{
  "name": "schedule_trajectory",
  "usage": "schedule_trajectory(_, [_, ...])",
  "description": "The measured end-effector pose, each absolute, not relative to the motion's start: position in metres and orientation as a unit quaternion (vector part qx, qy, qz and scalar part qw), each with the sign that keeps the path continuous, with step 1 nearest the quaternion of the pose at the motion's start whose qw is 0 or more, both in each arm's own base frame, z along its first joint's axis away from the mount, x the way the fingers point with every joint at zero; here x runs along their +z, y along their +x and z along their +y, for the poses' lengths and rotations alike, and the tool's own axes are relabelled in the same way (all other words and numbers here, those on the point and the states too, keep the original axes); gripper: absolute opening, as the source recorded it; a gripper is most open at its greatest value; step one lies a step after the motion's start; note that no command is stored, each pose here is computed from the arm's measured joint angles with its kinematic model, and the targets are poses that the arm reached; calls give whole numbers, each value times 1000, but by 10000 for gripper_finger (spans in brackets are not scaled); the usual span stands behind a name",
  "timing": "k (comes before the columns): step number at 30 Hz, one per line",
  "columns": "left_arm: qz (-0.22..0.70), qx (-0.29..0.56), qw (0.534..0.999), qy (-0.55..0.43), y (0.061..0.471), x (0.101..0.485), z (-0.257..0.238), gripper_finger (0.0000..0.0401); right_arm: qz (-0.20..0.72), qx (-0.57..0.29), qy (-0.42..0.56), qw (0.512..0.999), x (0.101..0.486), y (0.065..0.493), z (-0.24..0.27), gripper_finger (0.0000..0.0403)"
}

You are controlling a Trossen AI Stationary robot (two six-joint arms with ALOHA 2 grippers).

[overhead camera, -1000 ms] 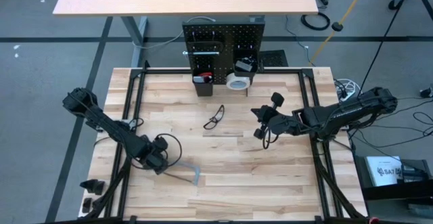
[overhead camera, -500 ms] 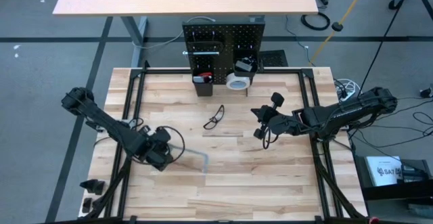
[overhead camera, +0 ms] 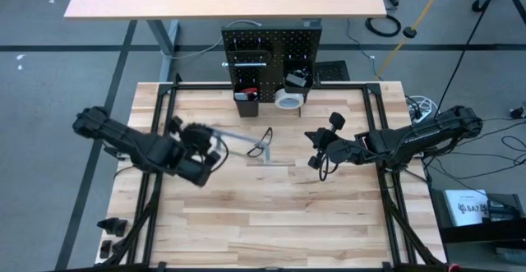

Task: Hang tools onto peg board
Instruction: Hang the gray hacksaw on the black peg board

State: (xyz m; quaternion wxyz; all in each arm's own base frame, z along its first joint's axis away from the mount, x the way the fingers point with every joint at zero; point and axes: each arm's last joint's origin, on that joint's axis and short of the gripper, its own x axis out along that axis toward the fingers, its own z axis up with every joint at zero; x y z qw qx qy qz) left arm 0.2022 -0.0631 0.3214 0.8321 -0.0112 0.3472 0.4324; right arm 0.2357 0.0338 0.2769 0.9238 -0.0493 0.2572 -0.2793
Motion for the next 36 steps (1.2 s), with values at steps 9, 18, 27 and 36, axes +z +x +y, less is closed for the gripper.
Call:
schedule_trajectory(9, [329, 501, 796, 83, 213, 351, -19, 119, 258, -279, -50, 924, 277, 236, 34, 0])
schedule_trajectory(18, [296, 565, 755, 151, 221, 401, 23, 119, 259, -279, -52, 923, 277, 236, 34, 0])
schedule_trajectory(27, [289, 572, 743, 192, 238, 432, 76, 119, 259, -279, -52, 923, 277, 236, 34, 0])
schedule_trajectory(36, [297, 573, 747, 160, 239, 427, 121, 119, 261, -278, -55, 923, 277, 235, 34, 0])
